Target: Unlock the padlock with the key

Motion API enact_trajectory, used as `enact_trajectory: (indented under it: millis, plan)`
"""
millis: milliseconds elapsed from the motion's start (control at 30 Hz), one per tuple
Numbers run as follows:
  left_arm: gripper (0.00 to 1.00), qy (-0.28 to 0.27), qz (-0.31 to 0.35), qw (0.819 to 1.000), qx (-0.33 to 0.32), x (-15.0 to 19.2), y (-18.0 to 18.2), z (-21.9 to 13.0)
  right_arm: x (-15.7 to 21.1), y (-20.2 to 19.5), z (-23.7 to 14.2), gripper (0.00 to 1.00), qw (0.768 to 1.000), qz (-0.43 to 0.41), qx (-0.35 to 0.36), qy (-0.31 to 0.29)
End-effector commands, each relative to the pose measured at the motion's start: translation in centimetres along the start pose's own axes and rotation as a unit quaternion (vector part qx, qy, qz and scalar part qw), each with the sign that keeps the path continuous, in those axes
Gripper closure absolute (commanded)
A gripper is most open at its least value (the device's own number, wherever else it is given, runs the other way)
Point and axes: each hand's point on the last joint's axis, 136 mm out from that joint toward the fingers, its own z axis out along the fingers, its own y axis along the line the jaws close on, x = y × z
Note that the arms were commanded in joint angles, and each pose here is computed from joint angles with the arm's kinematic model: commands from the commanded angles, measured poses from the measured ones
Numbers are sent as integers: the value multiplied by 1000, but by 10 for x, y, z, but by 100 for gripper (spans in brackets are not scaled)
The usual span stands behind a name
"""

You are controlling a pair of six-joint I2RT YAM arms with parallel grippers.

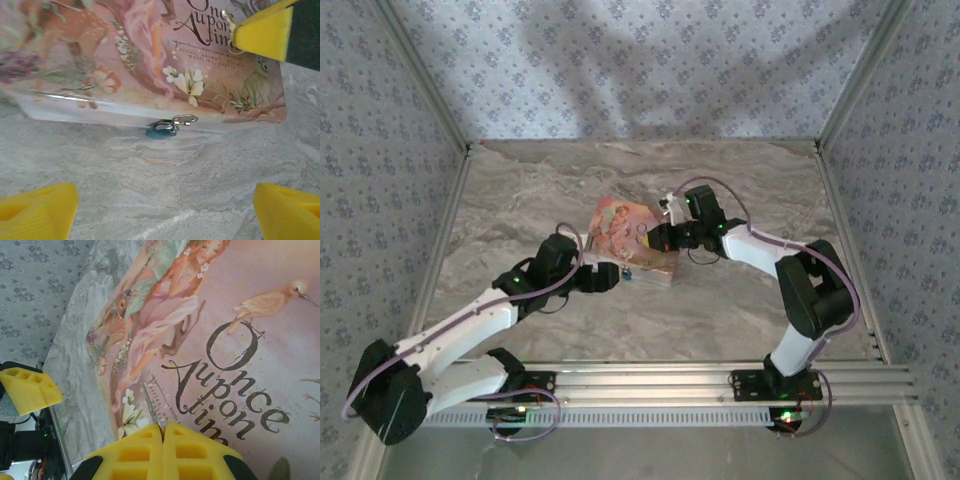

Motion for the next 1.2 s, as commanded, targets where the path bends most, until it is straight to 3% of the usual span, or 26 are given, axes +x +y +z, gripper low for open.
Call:
enact_trajectory:
  millis: [0, 400, 1167]
  plan:
    - [12, -4, 15, 999, 51, -5, -17, 12, 1, -5, 5, 100, 1000, 15, 12, 9]
    - [16, 4, 22, 996, 88, 8, -17, 50, 33, -31, 9, 100, 997, 39, 54, 45]
    - [23, -7, 83, 993, 80, 24, -9, 97, 37, -34, 9, 100, 996, 40, 65, 50]
